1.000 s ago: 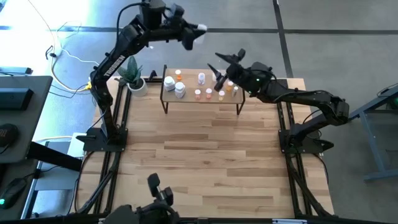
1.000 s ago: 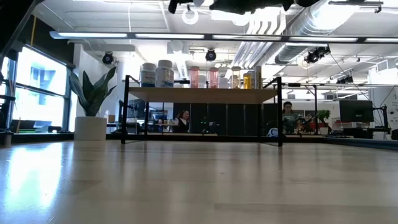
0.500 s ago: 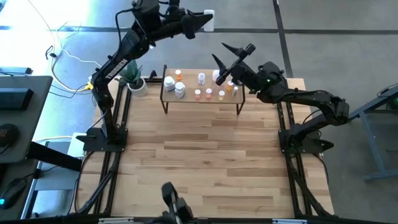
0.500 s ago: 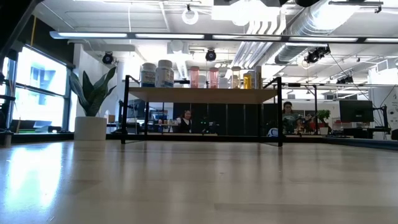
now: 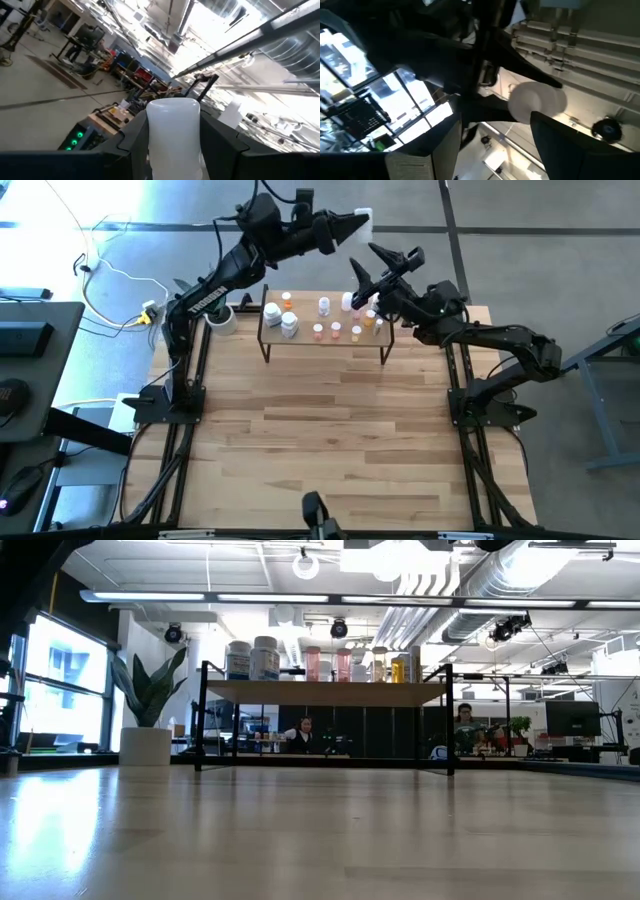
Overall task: Pick and place medicine bottles onto shelf by color
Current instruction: Adjust the white pill bottle on the shelf
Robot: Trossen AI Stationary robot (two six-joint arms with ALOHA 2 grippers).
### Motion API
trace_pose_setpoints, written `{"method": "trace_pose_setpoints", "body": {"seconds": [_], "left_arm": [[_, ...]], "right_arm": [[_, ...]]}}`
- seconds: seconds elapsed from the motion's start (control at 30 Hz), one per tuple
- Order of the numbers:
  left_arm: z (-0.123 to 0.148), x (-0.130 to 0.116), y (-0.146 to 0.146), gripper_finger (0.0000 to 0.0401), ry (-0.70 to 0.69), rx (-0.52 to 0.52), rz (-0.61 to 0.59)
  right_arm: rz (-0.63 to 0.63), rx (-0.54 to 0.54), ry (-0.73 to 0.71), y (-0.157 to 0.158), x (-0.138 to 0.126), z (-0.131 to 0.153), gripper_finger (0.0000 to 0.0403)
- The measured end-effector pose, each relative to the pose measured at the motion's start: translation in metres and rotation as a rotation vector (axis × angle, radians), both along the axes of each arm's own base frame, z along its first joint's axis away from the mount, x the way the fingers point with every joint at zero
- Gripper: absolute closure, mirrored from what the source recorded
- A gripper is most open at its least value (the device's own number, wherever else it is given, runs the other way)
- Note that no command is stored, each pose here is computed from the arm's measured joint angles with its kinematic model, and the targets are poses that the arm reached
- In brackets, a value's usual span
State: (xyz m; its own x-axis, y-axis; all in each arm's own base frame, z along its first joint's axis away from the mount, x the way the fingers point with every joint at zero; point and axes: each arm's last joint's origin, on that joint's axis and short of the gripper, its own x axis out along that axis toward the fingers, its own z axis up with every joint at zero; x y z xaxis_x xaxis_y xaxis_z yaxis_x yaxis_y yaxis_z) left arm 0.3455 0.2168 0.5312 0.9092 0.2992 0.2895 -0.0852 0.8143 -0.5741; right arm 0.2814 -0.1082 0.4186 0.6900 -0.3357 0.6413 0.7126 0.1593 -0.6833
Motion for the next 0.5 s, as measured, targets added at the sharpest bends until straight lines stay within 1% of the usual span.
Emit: {"method": "trace_pose_setpoints", "body": {"seconds": [0.07,0.2,0.37,0.5], "left_arm": [[-0.002,0.004,0.0,0.0263,-0.004,-0.005,0.012],[-0.005,0.007,0.001,0.0263,0.0,-0.013,0.044],[-0.004,0.006,0.001,0.0263,-0.01,-0.016,0.066],[-0.007,0.013,-0.003,0.0263,-0.015,-0.032,0.049]], "right_arm": [[-0.015,0.0,-0.026,0.0,-0.002,0.002,0.0174],[-0.096,0.022,-0.07,0.001,-0.004,0.004,0.0174],[-0.053,-0.027,-0.081,0.003,-0.005,0.006,0.0174],[-0.043,-0.033,-0.095,0.002,-0.007,0.007,0.0174]]}}
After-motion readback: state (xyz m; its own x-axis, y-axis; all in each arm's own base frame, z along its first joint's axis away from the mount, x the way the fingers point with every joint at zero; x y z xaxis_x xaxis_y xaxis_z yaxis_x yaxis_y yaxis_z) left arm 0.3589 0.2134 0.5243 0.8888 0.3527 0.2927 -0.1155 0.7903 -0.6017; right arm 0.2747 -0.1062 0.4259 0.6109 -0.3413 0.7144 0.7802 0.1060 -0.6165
